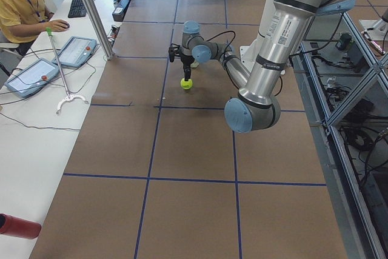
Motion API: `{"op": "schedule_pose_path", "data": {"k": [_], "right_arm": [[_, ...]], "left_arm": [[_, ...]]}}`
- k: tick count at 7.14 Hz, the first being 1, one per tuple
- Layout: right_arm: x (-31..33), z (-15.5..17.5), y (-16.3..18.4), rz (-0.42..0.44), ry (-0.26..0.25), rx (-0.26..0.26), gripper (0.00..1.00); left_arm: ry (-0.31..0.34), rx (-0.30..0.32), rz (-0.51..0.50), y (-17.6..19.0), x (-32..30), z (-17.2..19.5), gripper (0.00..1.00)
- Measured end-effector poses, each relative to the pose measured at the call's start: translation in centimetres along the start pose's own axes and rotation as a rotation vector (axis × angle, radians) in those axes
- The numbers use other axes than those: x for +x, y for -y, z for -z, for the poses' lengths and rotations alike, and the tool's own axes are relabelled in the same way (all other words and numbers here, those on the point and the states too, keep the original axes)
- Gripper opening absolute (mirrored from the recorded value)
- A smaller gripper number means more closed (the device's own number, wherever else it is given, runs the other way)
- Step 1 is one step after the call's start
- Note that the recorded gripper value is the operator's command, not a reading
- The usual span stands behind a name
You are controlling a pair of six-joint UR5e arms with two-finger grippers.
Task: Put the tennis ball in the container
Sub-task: 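Move the left gripper down toward the yellow-green tennis ball, then close the left gripper around the tennis ball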
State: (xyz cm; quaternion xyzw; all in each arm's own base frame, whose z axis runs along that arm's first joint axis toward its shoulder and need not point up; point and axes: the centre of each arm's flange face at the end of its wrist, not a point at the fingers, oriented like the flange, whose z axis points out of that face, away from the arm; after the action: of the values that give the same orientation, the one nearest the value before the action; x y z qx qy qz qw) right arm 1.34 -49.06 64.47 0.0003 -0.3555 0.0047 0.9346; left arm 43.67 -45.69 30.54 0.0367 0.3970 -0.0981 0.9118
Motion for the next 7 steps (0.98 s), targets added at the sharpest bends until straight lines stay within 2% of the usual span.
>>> {"op": "schedule_pose_path", "data": {"k": [4,7], "right_arm": [[0.0,0.0,0.0,0.0,0.0,0.0,1.0],[0.0,0.0,0.0,0.0,0.0,0.0,1.0]], "left_arm": [[-0.007,-0.015,-0.015,-0.2,-0.7,-4.7,1.0],[0.008,-0.041,-0.031,-1.6,-0.6,-6.7,0.97]]}}
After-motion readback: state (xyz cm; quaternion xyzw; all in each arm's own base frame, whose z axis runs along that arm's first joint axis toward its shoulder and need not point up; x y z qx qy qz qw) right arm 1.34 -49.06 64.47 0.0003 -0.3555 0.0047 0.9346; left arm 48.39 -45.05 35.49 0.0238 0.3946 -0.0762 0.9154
